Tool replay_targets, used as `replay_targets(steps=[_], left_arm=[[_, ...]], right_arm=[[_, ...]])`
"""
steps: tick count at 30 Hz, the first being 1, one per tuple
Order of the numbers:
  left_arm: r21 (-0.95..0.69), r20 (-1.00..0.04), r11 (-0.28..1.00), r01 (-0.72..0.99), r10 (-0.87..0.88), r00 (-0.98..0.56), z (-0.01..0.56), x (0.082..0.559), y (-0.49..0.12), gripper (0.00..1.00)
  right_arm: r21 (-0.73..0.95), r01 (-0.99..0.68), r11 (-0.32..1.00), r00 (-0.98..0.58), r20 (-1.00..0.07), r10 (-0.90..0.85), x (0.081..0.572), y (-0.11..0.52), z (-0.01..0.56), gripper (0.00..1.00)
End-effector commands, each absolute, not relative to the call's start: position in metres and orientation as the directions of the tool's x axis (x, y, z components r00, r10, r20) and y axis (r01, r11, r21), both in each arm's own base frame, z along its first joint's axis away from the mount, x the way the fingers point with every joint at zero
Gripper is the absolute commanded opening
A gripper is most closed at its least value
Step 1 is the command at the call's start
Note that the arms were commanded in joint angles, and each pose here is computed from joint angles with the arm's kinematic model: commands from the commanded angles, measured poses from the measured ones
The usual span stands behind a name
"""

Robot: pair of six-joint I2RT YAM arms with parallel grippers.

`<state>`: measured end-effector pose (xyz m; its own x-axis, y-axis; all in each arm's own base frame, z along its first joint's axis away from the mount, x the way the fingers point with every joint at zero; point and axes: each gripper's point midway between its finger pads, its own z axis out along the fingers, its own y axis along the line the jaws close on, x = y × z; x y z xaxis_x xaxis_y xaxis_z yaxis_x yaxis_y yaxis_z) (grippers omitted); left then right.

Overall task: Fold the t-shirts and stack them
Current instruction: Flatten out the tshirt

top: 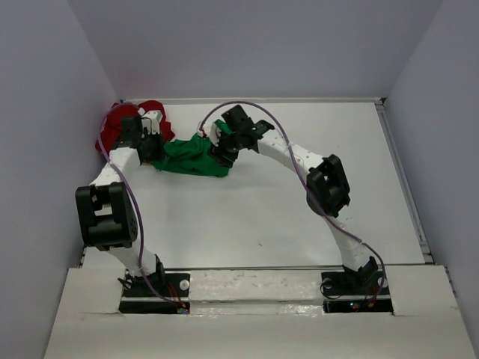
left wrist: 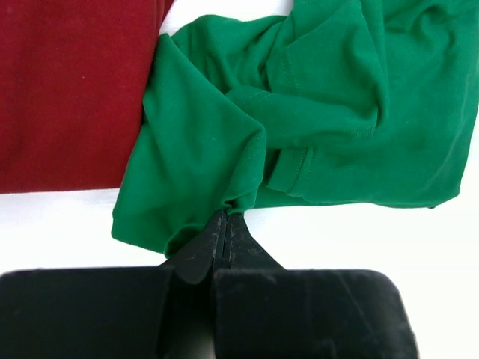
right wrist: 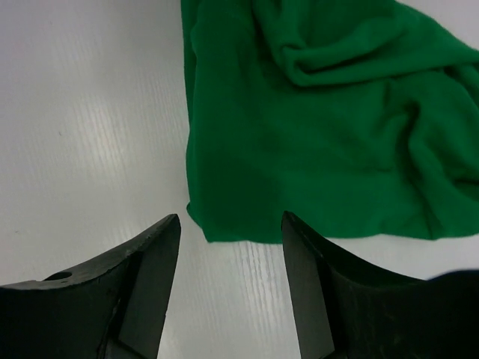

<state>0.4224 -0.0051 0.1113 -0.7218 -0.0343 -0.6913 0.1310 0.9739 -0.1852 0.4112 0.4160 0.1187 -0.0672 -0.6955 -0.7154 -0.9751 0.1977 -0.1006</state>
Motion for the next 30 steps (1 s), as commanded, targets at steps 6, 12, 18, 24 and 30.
replay_targets(steps=[6,12,18,24,30], left_arm=[[-0.146,-0.749,0.978,0.152,-0.009,-0.662,0.132,0.422,-0.002,0.00],[-0.155,-0.742,0.975,0.159,-0.009,-0.671,0.127,0.423,-0.003,0.00],[-0.159,-0.747,0.973,0.167,-0.008,-0.665,0.130,0.420,-0.005,0.00],[-0.167,-0.742,0.970,0.174,-0.008,-0.671,0.128,0.421,-0.007,0.00],[-0.177,-0.738,0.967,0.182,-0.008,-0.675,0.126,0.421,-0.009,0.00]], right_arm=[[-0.214,-0.975,0.062,0.145,-0.819,-0.555,0.419,0.476,0.144,0.67],[-0.266,-0.964,0.001,0.219,-0.796,-0.564,0.410,0.494,0.128,0.69],[-0.332,-0.943,-0.010,0.282,-0.783,-0.555,0.425,0.510,0.120,0.70],[-0.360,-0.933,-0.003,0.307,-0.791,-0.530,0.434,0.520,0.122,0.68],[-0.327,-0.945,-0.008,0.275,-0.780,-0.562,0.428,0.512,0.103,0.68]])
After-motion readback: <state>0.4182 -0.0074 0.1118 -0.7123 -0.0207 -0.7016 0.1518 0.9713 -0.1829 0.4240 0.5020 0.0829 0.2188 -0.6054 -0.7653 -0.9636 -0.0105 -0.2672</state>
